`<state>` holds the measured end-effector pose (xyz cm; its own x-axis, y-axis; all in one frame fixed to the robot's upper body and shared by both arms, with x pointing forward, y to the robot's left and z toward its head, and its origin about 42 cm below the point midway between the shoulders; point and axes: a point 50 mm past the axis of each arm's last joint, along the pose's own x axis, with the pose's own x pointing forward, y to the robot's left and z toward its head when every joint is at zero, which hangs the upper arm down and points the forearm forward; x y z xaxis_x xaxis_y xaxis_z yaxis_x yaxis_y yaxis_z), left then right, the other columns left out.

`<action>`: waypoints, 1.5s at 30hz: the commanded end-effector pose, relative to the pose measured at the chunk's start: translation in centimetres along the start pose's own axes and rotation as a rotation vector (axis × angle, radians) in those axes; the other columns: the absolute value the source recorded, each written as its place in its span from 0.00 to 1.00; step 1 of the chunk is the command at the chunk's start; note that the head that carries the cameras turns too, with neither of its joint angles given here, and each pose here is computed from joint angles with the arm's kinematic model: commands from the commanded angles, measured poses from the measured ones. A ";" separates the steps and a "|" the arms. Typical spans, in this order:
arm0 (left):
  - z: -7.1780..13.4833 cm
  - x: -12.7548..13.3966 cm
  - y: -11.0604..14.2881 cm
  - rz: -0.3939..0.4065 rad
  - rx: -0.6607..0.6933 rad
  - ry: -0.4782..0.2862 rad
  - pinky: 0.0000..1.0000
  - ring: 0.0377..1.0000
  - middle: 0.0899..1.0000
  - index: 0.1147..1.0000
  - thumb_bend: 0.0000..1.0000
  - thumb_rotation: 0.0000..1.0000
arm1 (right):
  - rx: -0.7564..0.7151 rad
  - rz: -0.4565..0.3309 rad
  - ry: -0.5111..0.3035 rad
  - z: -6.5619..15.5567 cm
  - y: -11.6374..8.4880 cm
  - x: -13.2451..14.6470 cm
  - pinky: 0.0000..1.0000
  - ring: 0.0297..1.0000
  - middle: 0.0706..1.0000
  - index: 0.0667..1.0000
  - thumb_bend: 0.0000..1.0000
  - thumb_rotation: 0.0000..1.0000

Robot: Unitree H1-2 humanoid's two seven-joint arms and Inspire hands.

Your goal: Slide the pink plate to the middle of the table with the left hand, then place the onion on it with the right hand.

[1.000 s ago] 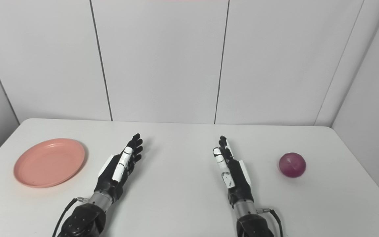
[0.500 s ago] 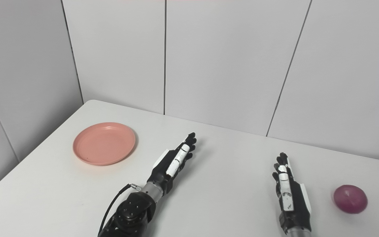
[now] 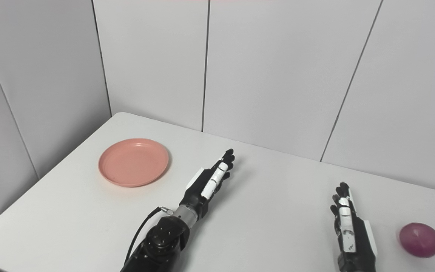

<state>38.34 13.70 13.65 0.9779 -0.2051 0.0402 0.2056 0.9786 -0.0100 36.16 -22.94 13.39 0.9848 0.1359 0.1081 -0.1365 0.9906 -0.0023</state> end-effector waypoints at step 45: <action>10.0 1.0 19.5 0.226 0.087 -0.219 0.96 0.96 0.96 0.94 0.63 1.00 | -0.008 0.024 -0.103 4.5 0.5 0.2 1.00 1.00 1.00 1.00 0.15 1.00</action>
<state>41.62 32.47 19.97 0.9893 0.0164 0.1453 -0.0208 0.9994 0.0293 34.91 -22.71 15.85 0.9791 0.1439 0.1437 -0.1441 0.9895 -0.0091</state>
